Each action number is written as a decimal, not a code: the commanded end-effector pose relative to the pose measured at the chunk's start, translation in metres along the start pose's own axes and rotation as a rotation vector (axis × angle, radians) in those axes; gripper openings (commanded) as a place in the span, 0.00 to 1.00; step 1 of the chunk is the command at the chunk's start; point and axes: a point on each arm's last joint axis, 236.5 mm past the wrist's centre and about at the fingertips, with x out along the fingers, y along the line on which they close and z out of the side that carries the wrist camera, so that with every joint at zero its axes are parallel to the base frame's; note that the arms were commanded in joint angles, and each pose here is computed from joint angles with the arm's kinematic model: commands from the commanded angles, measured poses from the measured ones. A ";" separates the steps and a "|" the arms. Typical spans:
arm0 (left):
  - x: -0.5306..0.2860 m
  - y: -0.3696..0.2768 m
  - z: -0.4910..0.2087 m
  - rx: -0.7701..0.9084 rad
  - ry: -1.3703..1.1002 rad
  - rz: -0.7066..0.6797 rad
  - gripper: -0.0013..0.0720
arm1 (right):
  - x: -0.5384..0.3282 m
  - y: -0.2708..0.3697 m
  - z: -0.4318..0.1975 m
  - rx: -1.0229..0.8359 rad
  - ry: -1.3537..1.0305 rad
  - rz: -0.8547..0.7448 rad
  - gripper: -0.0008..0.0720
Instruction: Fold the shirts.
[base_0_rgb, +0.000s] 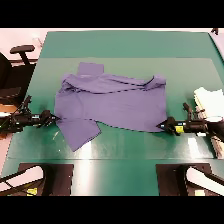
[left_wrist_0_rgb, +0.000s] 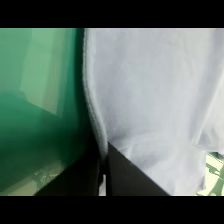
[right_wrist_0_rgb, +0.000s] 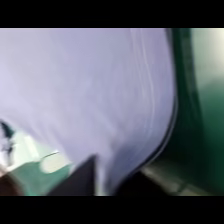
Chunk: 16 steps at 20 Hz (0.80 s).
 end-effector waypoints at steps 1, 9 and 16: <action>-0.003 -0.021 -0.006 -0.004 0.036 -0.079 0.05 | 0.007 0.034 0.012 -0.084 -0.006 0.030 0.04; -0.142 -0.204 0.032 0.331 -0.307 -0.340 0.04 | -0.138 0.226 0.047 -0.479 -0.403 0.250 0.04; -0.354 -0.412 -0.021 0.960 -0.831 -0.296 0.05 | -0.362 0.365 -0.042 -0.906 -1.041 0.275 0.04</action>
